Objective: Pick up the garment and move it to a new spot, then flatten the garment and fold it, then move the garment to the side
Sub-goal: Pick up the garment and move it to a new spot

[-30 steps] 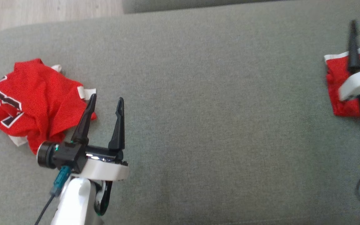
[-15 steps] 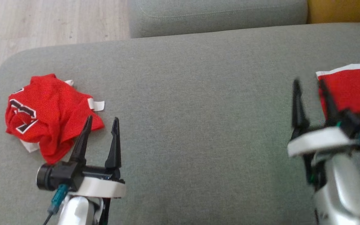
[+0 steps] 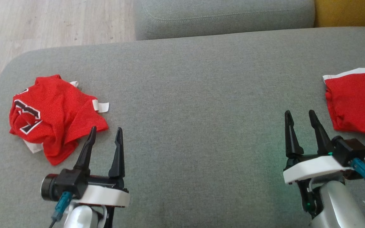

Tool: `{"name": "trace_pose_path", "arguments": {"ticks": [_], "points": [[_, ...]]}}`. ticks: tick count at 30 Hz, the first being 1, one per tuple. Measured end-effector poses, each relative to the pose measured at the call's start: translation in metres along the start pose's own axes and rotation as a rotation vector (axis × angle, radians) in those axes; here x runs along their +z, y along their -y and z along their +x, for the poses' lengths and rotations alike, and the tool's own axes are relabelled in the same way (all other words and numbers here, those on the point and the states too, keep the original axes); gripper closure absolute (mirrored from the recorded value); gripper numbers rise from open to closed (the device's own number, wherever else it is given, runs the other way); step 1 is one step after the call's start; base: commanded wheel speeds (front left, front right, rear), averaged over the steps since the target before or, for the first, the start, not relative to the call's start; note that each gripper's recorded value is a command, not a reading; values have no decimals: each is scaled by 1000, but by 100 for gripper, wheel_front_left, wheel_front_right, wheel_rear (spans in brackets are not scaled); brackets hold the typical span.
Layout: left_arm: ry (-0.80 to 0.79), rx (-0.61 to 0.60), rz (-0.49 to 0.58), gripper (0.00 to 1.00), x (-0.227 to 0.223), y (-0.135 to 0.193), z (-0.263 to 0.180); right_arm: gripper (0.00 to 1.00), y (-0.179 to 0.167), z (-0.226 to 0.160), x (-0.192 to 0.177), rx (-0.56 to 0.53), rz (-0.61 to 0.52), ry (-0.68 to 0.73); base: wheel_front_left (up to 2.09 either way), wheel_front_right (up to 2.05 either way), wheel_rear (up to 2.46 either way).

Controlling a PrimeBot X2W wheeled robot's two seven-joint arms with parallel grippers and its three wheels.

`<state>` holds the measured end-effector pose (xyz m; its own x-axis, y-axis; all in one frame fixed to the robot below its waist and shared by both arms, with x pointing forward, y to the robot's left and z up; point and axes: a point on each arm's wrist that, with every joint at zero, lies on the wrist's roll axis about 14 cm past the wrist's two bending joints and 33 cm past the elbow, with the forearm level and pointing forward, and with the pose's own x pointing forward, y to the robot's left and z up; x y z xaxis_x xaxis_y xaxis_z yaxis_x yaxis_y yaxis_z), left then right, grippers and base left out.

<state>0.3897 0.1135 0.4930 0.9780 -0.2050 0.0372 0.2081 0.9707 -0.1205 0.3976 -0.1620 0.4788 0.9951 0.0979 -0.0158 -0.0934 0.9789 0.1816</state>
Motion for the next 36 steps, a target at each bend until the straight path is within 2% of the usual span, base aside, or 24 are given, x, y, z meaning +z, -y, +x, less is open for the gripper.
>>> {"name": "trace_pose_path", "arguments": {"ticks": [7,10,15,20,30,36], "points": [[14,53,-7,0,5,-13,-5,0,-17,5,0,51,-3,2,0,0,0],[29,109,-5,0,10,-29,-12,0,-34,7,-4,109,-53,-9,0,0,0],[43,178,7,0,16,-50,-31,0,-68,1,-23,210,-51,-59,0,0,0],[31,270,9,0,12,-72,-67,0,-110,3,-24,328,-23,-64,0,0,0],[54,387,19,0,17,-98,-108,0,-166,-4,-31,490,-8,-92,0,0,0],[35,416,21,0,11,-103,-119,0,-176,-4,-36,520,-2,-110,0,0,0]]}}
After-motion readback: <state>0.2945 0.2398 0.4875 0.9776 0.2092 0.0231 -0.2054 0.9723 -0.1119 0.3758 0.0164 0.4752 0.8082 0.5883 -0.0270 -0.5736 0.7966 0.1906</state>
